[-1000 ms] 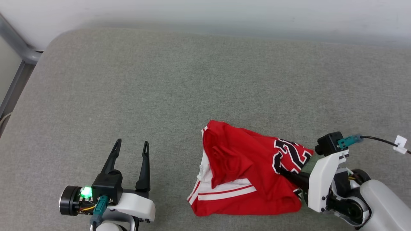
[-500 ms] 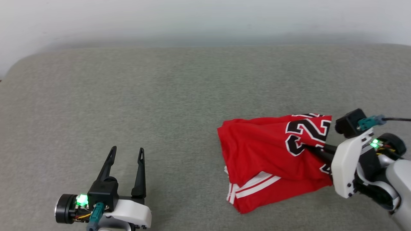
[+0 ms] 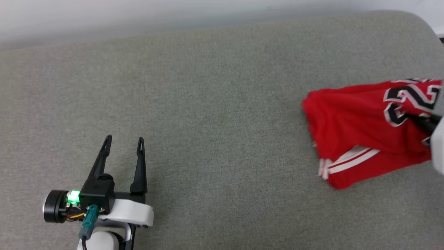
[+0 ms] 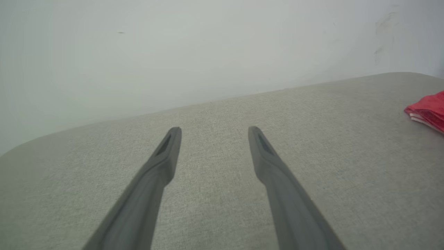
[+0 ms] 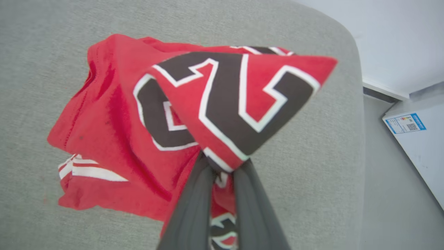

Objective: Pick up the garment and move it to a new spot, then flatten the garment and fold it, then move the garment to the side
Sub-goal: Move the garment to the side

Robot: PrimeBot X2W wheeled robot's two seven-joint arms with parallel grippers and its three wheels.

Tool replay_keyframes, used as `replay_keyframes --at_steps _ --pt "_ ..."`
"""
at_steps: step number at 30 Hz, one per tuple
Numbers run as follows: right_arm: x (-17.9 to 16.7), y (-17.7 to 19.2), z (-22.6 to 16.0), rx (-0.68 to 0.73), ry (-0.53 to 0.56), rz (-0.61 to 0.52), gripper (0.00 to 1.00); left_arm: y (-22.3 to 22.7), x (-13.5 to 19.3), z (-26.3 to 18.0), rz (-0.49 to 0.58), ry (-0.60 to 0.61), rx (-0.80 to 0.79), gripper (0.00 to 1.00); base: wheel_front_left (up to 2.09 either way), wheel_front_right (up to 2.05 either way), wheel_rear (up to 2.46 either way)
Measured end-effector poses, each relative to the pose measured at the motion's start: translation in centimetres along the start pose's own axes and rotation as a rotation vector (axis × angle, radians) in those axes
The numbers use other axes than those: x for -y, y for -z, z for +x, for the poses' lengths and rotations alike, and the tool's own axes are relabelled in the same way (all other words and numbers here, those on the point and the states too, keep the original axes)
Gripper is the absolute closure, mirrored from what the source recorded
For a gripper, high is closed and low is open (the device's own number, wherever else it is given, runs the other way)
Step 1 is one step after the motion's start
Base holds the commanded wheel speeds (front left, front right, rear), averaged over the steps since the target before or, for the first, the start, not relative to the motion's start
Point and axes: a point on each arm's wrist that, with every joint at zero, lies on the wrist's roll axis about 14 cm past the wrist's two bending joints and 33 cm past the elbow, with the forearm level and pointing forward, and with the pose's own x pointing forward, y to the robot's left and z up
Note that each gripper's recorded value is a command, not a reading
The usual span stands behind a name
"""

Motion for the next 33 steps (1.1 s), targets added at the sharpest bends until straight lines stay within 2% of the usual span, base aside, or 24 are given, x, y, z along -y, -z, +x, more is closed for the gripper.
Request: replay_keyframes --at_steps 5,15,19,23,24,25,33 --pt "5.4 0.7 0.7 -0.064 0.141 -0.024 1.00 1.1 0.2 1.4 -0.008 0.015 -0.011 0.00 0.00 0.00 0.00" --pt "13.5 4.1 2.3 -0.213 0.358 0.035 1.00 4.0 -0.8 2.9 -0.011 -0.006 -0.055 0.00 0.00 0.00 0.00" --pt "15.6 4.9 3.1 -0.237 0.429 0.056 1.00 5.0 -1.6 2.9 -0.007 -0.023 -0.077 0.00 0.00 0.00 0.00" --pt "15.7 5.0 3.3 -0.229 0.445 0.072 1.00 4.9 -1.7 2.9 -0.004 -0.026 -0.074 0.00 0.00 0.00 0.00" --pt "15.7 5.1 3.2 -0.232 0.450 0.069 0.65 4.7 -1.7 2.9 -0.003 -0.027 -0.071 0.00 0.00 0.00 0.00" --pt "15.7 5.1 3.1 -0.235 0.451 0.071 0.00 4.5 -1.7 2.9 -0.002 -0.028 -0.067 0.00 0.00 0.00 0.00" --pt "16.1 1.6 0.9 -0.083 0.484 0.035 0.00 2.7 -1.4 1.8 0.002 -0.032 -0.040 0.00 0.00 0.00 0.00"
